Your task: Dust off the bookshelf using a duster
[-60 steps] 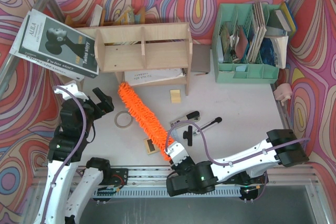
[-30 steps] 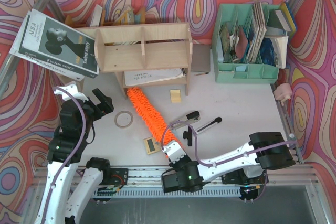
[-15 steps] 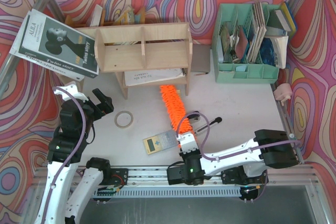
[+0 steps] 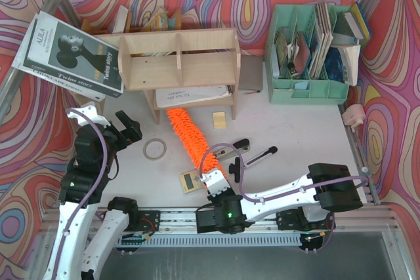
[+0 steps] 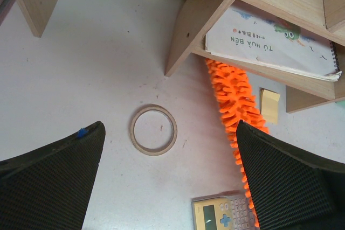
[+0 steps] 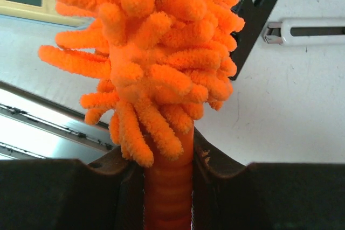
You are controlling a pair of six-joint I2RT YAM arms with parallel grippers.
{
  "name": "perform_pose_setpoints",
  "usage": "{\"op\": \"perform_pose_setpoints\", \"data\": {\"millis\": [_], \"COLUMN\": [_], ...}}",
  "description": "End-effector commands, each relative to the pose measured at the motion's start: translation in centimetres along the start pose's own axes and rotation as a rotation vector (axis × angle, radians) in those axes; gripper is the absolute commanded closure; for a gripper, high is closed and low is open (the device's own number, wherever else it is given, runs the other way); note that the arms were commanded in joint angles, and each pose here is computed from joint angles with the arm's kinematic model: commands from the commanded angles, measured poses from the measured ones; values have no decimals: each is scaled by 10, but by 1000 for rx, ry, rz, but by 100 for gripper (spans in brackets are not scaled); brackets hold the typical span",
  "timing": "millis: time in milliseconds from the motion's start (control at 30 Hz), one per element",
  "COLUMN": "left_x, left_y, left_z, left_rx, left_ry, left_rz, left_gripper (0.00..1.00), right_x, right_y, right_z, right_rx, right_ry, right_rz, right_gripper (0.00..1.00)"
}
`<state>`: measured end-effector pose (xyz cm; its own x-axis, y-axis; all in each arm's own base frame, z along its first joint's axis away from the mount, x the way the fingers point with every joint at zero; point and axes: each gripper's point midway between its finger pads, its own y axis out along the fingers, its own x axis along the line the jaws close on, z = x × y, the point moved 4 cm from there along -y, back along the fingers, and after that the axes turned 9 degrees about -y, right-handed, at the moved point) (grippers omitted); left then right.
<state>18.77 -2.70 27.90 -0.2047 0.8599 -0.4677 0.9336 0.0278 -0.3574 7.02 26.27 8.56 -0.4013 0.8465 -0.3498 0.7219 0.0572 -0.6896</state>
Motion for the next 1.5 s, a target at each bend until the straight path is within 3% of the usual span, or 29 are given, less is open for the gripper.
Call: {"op": "perform_pose_setpoints", "data": {"millis": [0,233,467,933,1267,1467], "left_x": [2,2,3,2,2,1], "left_y": [1,1,1,2,2,2], "left_z": [1,1,2,2,2,2], "left_rx": [-4,-4,-2,-1,0,0], "left_ry": [-5,-6,-5,-5,-5,-7], "left_rz": [-6,-6,-9,-8,-1,0], "left_gripper": [1,1,2,1,2,1], "right_x": [1,-54,-74,12,27,20], "right_y": [-1,-5,-8,7,8,9], "right_z": [-17,18,33,-9,-12,-9], "right_rx": [-105,-25,18,-118,-156,-137], "right_ry": [-16,274,370,-25,-88,-68], "right_rz": [-6,239,387,-16,-128,-79], "right_gripper": [100,100,100,100,100,100]}}
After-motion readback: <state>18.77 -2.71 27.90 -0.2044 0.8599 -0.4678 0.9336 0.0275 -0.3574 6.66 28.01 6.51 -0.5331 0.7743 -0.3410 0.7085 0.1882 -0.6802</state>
